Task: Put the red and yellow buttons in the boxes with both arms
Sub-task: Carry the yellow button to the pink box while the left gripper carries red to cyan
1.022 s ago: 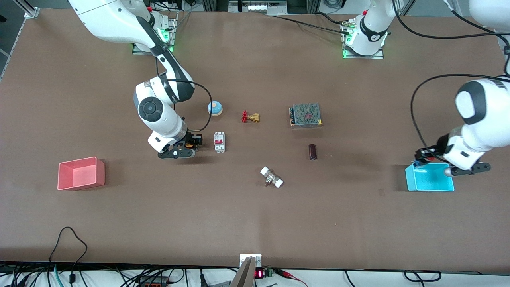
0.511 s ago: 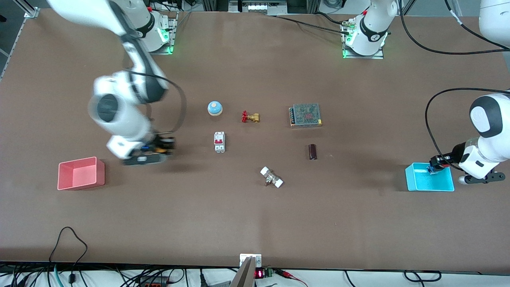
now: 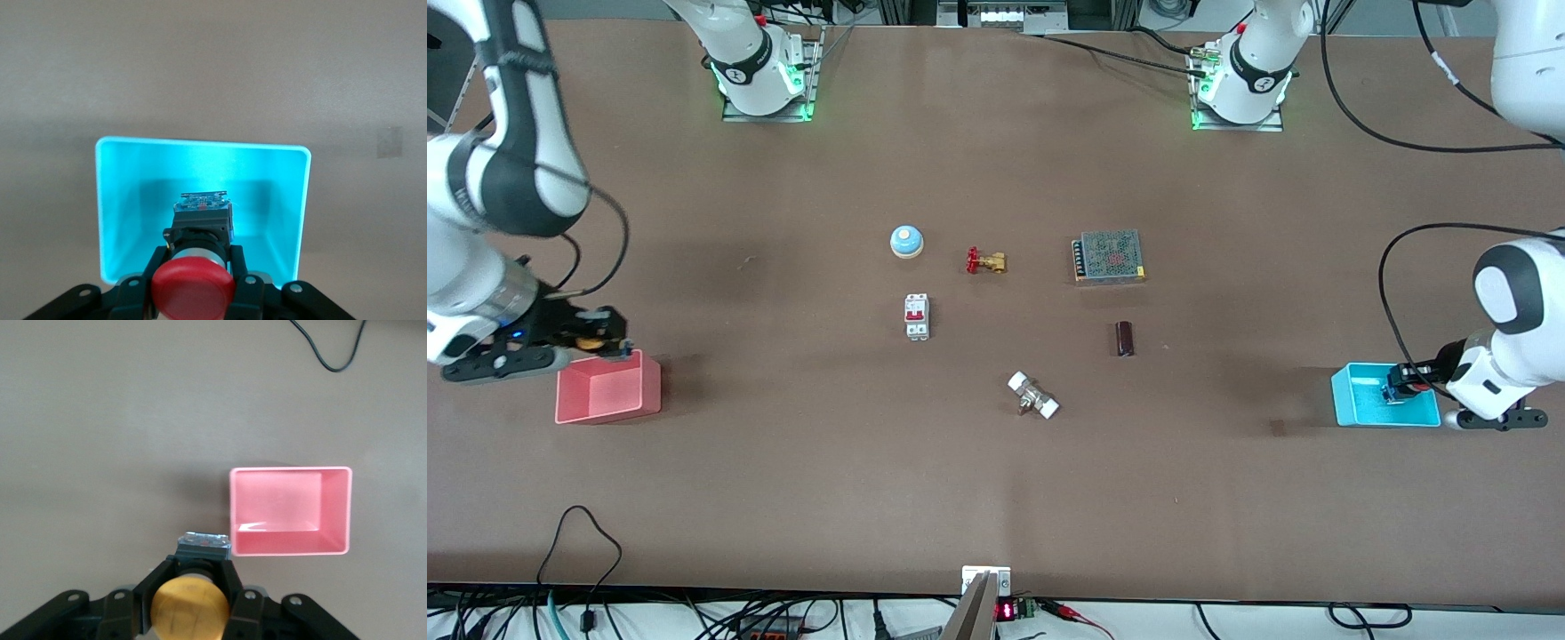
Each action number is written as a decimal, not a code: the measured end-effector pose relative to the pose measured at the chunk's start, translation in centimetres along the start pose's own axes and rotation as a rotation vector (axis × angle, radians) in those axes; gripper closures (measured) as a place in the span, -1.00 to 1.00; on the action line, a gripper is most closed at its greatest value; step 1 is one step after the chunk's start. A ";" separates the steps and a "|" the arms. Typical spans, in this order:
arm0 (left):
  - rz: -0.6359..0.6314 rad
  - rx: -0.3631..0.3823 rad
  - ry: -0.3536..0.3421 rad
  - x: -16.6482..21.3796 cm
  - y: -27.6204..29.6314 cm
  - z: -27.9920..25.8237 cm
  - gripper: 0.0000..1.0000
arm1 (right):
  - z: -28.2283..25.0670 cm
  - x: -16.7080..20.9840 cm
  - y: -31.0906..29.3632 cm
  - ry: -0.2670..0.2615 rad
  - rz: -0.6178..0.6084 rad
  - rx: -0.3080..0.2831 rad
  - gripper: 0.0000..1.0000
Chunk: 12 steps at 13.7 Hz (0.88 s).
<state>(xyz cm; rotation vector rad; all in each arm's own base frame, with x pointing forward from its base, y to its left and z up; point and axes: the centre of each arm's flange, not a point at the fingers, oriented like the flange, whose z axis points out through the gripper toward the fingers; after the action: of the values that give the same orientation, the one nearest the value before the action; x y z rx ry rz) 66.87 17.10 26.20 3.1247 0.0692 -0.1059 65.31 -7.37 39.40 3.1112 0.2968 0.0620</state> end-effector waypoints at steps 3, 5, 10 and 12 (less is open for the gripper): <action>0.008 -0.005 -0.019 0.3 0.0 1.7 0.18 | 4.0 0.7 4.0 0.026 -0.041 -0.008 0.29; 0.017 -0.009 -0.035 0.2 0.2 2.9 0.18 | 6.6 0.8 6.4 0.055 -0.075 -0.022 0.29; 0.023 -0.014 -0.055 0.2 0.2 4.4 0.08 | 10.5 0.7 9.1 0.072 -0.115 -0.006 0.29; 0.023 -0.014 -0.057 0.2 0.2 4.5 -0.27 | 11.1 0.7 8.9 0.069 -0.115 0.003 0.29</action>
<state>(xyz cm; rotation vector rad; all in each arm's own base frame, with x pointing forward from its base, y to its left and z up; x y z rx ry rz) 66.73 16.88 21.71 3.1047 0.0335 -0.1927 68.13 -16.11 28.47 3.0920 0.4763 0.1677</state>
